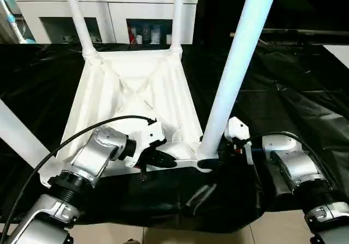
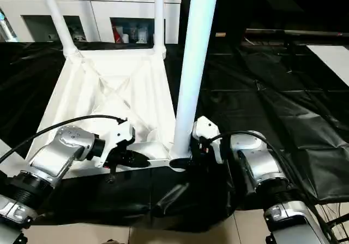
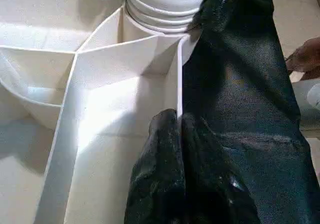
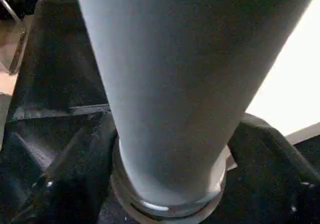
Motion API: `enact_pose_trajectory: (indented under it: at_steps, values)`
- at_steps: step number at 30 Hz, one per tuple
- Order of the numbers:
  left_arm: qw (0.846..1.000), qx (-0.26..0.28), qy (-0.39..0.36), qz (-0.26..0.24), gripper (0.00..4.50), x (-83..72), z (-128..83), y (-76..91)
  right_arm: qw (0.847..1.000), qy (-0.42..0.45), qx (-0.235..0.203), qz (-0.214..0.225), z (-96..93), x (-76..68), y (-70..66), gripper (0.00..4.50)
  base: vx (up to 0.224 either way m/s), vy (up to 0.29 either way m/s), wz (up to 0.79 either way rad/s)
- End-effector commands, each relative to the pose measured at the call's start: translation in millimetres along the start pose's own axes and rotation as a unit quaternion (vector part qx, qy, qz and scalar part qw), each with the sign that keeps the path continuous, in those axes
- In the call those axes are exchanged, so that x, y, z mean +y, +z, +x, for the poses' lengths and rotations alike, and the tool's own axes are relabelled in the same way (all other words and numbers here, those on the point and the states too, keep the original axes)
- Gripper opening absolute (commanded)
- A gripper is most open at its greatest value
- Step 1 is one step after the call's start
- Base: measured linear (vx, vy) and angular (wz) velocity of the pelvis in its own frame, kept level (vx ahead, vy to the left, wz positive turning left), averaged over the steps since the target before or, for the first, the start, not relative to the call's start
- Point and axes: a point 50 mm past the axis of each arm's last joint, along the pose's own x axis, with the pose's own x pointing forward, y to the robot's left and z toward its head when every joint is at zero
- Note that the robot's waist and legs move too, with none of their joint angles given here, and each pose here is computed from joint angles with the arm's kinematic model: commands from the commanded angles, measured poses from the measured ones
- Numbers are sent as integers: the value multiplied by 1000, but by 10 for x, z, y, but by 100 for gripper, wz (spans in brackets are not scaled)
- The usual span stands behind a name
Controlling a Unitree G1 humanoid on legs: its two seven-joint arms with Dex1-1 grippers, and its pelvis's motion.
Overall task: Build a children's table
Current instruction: Rotate leg to tighten
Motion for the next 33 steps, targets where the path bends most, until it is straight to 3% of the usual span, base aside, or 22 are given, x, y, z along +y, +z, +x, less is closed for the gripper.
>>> enact_pose_trajectory:
  at_steps: [1, 6, 13, 19, 21, 22, 23, 24, 30, 31, 33]
  values:
    - [999, 25, -30, -14, 0, -69, 107, -88, 1000, 3, 7, -8, -6, -22, 41, 325, 0, 0, 0]
    - [999, 25, -27, -12, 0, -66, 111, -81, 1000, -1, 7, -4, 1, -32, 42, 281, 0, 0, 0]
    - [999, 25, -22, -12, 0, -58, 104, -83, 1000, -22, 0, 2, 33, -50, 27, 269, 0, 0, 0]
    - [999, -25, 22, -43, 0, 23, 165, -14, 988, -126, -59, 73, 201, -130, -18, 267, 0, 0, 0]
    - [995, -33, 70, -62, 0, 107, 255, -4, 967, -207, -77, 123, 362, -173, -83, 267, 0, 0, 0]
    - [995, -33, 71, -62, 0, 107, 255, -4, 967, -208, -78, 124, 363, -173, -83, 267, 0, 0, 0]
    - [991, -32, 108, -73, 0, 159, 345, 17, 950, -262, -80, 153, 501, -188, -109, 267, 0, 0, 0]
    - [990, -33, 114, -75, 0, 168, 362, 24, 946, -273, -79, 156, 526, -193, -111, 267, 0, 0, 0]
    - [971, -30, 217, -98, 0, 310, 567, 131, 885, -416, -46, 205, 878, -211, -110, 267, 0, 0, 0]
    - [971, -30, 217, -98, 0, 310, 567, 131, 885, -416, -46, 205, 878, -211, -110, 267, 0, 0, 0]
    - [968, -26, 230, -97, 0, 329, 594, 146, 866, -438, -43, 237, 977, -191, -102, 267, 0, 0, 0]
